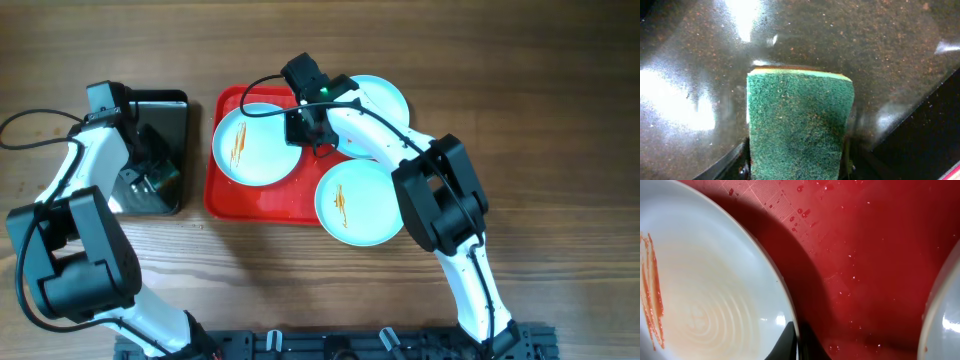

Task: Clean dirty plates on tray and stack at the side
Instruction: 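Move the left gripper to the green sponge in the black tray, then grasp the sponge with the left gripper and dip it in water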

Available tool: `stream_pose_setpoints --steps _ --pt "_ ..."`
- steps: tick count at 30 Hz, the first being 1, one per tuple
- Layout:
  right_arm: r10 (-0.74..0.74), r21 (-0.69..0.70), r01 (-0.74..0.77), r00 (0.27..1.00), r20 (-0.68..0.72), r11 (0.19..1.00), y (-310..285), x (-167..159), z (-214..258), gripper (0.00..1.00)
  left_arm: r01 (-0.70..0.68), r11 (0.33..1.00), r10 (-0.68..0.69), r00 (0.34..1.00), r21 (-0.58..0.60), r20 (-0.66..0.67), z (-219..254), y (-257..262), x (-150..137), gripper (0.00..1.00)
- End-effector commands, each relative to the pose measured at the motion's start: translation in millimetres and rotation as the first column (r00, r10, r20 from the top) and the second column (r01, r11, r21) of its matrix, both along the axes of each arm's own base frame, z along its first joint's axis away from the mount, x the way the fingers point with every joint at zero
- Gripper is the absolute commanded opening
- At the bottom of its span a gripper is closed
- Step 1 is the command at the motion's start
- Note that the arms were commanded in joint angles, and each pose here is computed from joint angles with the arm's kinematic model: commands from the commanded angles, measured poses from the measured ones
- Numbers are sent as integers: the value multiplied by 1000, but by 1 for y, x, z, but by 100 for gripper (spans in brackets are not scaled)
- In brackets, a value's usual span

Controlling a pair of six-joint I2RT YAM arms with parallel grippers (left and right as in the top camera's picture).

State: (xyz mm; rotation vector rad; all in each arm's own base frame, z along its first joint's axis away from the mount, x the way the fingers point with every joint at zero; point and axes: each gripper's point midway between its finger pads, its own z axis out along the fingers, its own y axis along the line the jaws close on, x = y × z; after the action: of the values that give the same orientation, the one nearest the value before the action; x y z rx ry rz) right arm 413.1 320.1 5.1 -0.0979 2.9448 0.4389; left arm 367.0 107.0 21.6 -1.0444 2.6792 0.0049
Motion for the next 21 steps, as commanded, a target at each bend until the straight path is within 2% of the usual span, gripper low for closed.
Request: stream_pose_setpoints --steps 1,3,6,7,8,10,18,21 --pt "-20 -36 19 999 -30 999 -4 -5 -20 4 -1 1000 1 1000 13 -21 -9 3 -4 52" --pt "-19 -36 18 999 -30 999 -4 -5 -20 4 -1 1000 1 999 7 -39 -16 2 -5 51" --pt "-20 -36 18 999 -30 999 -4 -5 -20 4 -1 1000 1 998 -1 -68 -27 1 -8 42" --pt "-19 -36 18 999 -30 999 -4 -5 -20 4 -1 1000 1 997 -2 -71 -28 1 -9 34" --pt "-20 -36 18 999 -30 999 -4 -5 -20 4 -1 1000 1 997 -2 -72 -28 1 -9 20" --pt "-19 -36 18 999 -29 999 -3 -5 -20 4 -1 1000 1 998 -1 -69 -28 1 -8 4" --pt "-19 -34 18 999 -28 999 -3 -5 -20 4 3 1000 -3 997 -7 -76 -17 1 -7 4" --pt "-19 -33 18 999 -28 999 -3 -5 -20 4 86 996 -88 994 -41 -61 2 -7 0 4"
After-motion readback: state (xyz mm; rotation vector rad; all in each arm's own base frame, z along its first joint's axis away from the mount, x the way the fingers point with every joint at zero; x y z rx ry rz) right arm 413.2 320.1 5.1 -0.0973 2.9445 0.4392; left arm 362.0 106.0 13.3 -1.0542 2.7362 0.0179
